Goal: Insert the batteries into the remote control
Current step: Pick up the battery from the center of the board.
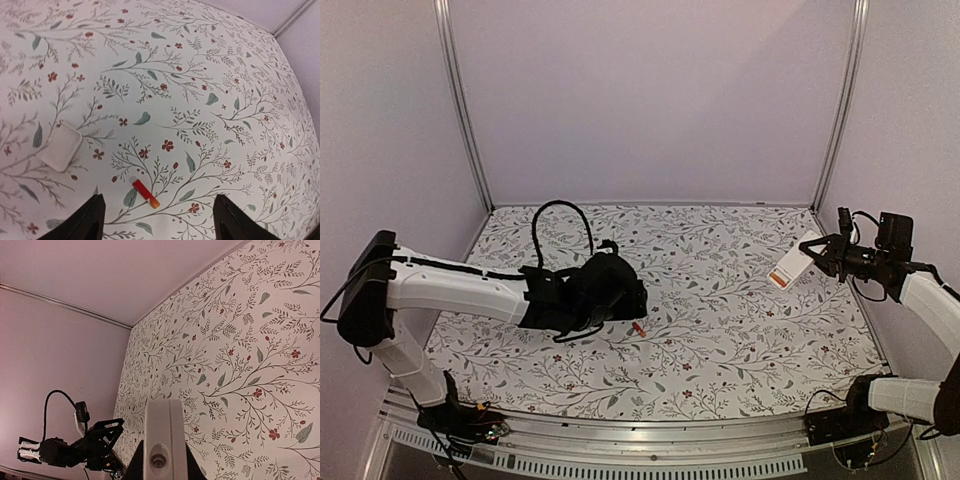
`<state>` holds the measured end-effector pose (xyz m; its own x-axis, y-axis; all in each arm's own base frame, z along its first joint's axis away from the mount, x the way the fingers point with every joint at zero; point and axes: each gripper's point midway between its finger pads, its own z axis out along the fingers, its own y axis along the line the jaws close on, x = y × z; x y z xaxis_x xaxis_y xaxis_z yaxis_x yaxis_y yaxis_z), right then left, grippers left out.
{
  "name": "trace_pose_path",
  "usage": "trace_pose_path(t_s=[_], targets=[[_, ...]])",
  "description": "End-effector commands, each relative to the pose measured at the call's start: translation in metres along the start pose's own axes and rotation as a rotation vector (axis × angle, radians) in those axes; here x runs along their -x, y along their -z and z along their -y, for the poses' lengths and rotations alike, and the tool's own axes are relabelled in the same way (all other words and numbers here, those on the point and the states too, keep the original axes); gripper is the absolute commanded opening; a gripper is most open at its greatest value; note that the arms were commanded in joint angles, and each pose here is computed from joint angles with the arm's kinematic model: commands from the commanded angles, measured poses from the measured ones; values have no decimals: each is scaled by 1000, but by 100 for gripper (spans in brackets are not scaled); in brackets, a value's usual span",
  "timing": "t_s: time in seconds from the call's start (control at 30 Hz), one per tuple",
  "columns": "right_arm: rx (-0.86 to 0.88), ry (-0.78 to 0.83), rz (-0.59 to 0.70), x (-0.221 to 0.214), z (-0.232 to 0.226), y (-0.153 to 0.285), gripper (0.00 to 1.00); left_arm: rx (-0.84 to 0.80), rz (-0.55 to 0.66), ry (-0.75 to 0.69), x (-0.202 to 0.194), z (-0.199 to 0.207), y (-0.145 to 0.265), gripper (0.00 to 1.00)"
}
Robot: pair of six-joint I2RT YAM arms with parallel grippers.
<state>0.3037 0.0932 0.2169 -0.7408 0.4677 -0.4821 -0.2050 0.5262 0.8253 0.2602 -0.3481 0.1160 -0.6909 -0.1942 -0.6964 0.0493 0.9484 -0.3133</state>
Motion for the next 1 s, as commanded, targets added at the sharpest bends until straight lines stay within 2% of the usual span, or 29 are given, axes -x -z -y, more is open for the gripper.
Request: trace_pose_path(t_s=[0.0, 0.03, 0.1, 0.17, 0.2, 0.3, 0.47, 0.53, 0.63, 0.77, 0.97], targets=[[32, 12, -46, -12, -3, -6, 0, -409, 79, -399, 40, 30, 11, 87], [35, 15, -53, -13, -4, -7, 0, -469, 60, -452, 40, 29, 15, 91], [43, 19, -68, -16, -5, -10, 0, -553, 3, -570, 40, 24, 19, 94], [51, 21, -83, -19, -7, -13, 0, -565, -29, -720, 36, 15, 19, 94], [56, 25, -92, -20, -8, -14, 0, -584, -35, -848, 31, 14, 21, 94], [66, 26, -124, -26, -9, -21, 0, -627, -77, -1043, 17, 5, 22, 98], [78, 25, -166, -35, -10, -28, 0, -780, -192, -1110, 11, -2, 13, 100], [84, 28, -178, -39, -11, -29, 0, -756, -207, -1210, 9, -12, 4, 99], [94, 33, -201, -46, -14, -32, 0, -739, -293, -1307, -2, -26, -14, 97], [113, 40, -236, -54, -20, -38, 0, -788, -427, -1348, -17, -28, -27, 88], [119, 38, -244, -55, -20, -39, 0, -819, -453, -1457, -29, -31, -45, 78]])
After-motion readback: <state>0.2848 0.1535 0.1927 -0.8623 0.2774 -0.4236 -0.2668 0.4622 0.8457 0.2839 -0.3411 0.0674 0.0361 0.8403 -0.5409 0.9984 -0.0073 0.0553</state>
